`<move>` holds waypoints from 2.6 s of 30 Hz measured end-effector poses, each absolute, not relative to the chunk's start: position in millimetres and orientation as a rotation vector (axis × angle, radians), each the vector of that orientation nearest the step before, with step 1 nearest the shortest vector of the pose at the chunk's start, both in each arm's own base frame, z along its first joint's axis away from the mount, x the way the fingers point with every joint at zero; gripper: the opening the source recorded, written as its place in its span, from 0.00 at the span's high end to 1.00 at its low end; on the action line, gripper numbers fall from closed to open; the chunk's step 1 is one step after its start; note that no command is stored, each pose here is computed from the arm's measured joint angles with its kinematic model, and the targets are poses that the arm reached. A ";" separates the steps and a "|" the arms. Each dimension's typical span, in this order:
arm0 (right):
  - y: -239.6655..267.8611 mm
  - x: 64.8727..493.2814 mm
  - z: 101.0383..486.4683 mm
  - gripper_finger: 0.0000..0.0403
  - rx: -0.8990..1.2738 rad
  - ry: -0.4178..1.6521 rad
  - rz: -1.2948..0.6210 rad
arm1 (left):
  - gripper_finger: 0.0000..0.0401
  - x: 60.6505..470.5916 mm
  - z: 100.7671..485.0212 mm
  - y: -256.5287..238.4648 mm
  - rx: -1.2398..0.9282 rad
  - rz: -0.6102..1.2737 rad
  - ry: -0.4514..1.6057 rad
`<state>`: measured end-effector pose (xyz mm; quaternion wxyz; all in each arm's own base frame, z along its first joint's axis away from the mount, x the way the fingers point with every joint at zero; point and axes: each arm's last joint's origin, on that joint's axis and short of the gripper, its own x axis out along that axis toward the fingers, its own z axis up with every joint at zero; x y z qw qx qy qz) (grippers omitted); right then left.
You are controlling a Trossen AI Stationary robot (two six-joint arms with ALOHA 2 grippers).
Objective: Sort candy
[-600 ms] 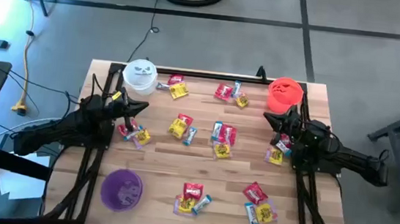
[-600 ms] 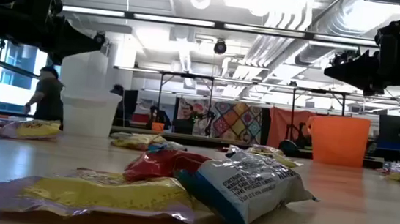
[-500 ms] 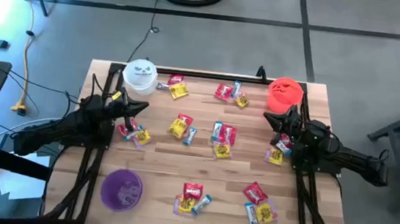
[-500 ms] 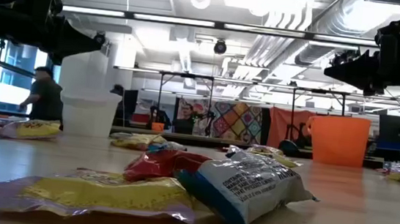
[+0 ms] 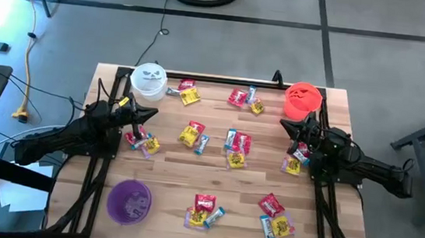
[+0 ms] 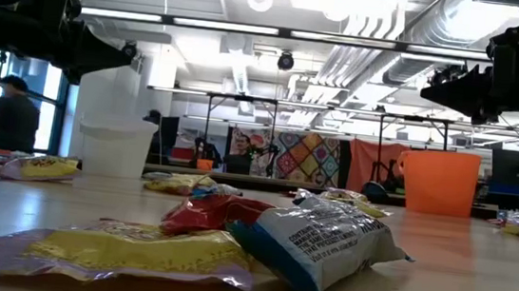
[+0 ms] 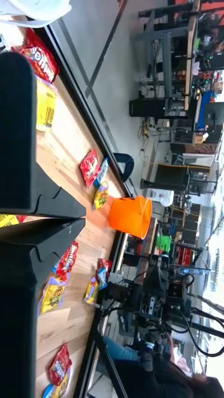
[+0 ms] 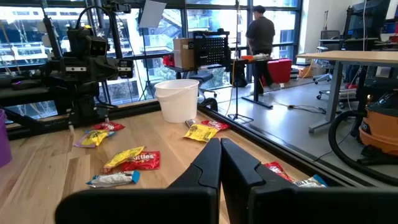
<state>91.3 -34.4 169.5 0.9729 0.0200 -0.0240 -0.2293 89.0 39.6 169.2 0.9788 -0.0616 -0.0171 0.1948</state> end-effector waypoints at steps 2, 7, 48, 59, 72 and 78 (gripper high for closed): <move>-34.4 91.3 169.6 1.00 0.040 -0.049 -0.463 | 1.00 89.0 169.2 39.6 -0.124 0.392 -0.035; -34.3 91.3 169.6 1.00 0.040 -0.049 -0.462 | 1.00 89.0 169.2 39.6 -0.124 0.392 -0.035; -34.3 91.3 169.6 1.00 0.040 -0.049 -0.462 | 1.00 81.3 209.7 38.4 -0.322 0.359 -0.522; -34.4 91.3 169.5 1.00 0.040 -0.048 -0.462 | 1.00 120.8 219.6 53.6 -0.475 0.422 -0.062; -34.4 91.4 169.5 1.00 0.040 -0.048 -0.463 | 1.00 196.4 178.4 74.4 -0.628 0.401 0.616; -34.3 91.4 169.5 1.00 0.040 -0.048 -0.462 | 0.98 222.2 171.3 84.6 -0.631 0.395 0.692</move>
